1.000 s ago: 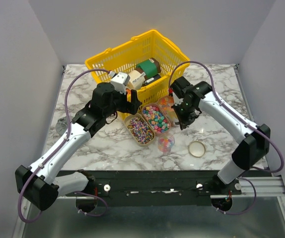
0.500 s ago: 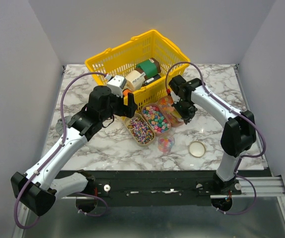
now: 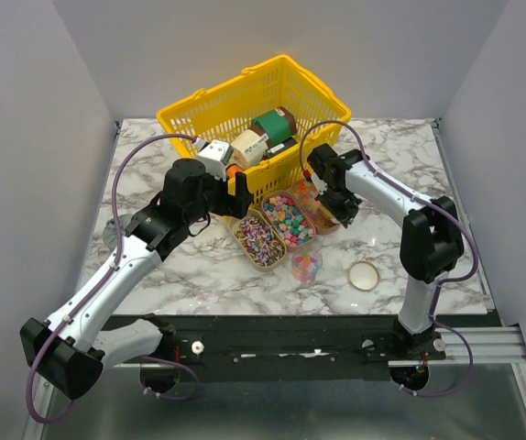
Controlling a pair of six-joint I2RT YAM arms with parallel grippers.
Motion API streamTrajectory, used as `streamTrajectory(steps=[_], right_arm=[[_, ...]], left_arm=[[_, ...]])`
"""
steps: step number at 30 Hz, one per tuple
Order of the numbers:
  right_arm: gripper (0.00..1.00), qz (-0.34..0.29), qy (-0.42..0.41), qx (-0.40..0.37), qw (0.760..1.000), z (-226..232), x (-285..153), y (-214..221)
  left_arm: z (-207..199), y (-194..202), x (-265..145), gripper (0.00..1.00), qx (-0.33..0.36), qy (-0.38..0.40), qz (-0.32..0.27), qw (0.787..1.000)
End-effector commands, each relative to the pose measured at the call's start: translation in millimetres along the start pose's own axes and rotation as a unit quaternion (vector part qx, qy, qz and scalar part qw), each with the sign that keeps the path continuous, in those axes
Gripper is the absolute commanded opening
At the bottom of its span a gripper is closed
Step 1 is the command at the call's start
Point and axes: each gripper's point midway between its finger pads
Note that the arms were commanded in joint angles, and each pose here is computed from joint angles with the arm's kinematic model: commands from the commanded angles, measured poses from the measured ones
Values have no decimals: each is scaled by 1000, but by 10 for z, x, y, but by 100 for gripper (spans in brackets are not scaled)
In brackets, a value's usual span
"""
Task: Pack the candies
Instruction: Scoop the fake candies from the storage box.
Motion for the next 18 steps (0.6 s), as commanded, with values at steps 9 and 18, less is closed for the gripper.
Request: streamTrajectory(steps=[9,18], right_arm=[[1,-40,-3,-64,997,10,84,-263],[1,-34,-11,-86,996,151,250,-337]], left_arm=[[84,-94,-65,93,-4,-18,-12,1000],[94,-79,-57,93,-5,-20,-9,1000]])
Point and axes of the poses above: each gripper's point midway between its finger pads, its own x axis out along the fingers, its own z axis along the line the jaws close on, y = z × x, and after that the axes turned 14 degrees about x, right-handed
